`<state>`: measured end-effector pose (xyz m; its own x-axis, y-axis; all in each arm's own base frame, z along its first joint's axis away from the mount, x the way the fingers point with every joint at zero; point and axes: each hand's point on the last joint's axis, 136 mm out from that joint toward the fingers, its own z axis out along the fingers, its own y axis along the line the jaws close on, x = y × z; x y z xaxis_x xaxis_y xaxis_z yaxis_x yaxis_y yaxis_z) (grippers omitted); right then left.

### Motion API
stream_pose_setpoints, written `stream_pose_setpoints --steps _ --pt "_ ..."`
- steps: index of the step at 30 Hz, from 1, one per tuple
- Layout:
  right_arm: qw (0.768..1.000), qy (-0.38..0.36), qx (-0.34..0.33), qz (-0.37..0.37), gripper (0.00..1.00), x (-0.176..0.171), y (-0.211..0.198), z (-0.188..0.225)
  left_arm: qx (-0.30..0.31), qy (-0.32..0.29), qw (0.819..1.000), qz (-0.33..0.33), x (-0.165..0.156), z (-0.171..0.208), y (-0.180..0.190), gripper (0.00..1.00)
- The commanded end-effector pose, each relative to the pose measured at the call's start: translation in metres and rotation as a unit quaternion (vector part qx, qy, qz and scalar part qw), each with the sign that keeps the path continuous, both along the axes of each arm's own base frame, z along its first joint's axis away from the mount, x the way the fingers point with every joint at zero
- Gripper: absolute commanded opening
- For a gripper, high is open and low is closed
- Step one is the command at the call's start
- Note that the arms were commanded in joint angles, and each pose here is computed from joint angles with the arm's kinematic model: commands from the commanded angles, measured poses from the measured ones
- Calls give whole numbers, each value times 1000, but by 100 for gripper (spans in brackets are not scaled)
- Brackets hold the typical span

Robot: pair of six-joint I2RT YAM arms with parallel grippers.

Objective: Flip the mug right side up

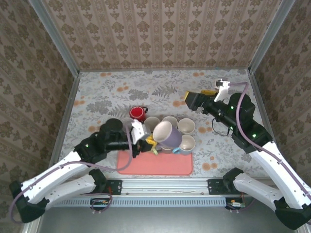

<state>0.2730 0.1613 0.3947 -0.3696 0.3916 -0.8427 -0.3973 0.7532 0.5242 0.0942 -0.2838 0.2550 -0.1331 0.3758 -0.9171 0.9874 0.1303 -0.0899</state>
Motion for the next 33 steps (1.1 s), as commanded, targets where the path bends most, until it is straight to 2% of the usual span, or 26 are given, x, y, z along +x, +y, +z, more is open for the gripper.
stream_pose_setpoints --steps 1,6,20,33 --pt "999 -14 -30 -23 100 -7 -15 4 37 -93 994 -44 -11 -9 -12 0" --pt "999 -14 -33 -17 100 -11 -15 3 84 -95 988 -86 -31 -43 -37 0" --pt "999 -20 -40 -13 100 -16 -17 -5 165 -83 981 -62 -25 -110 -65 0" --pt "998 -24 -49 -10 100 -15 -16 -10 189 -86 975 -80 -28 -133 -78 0"
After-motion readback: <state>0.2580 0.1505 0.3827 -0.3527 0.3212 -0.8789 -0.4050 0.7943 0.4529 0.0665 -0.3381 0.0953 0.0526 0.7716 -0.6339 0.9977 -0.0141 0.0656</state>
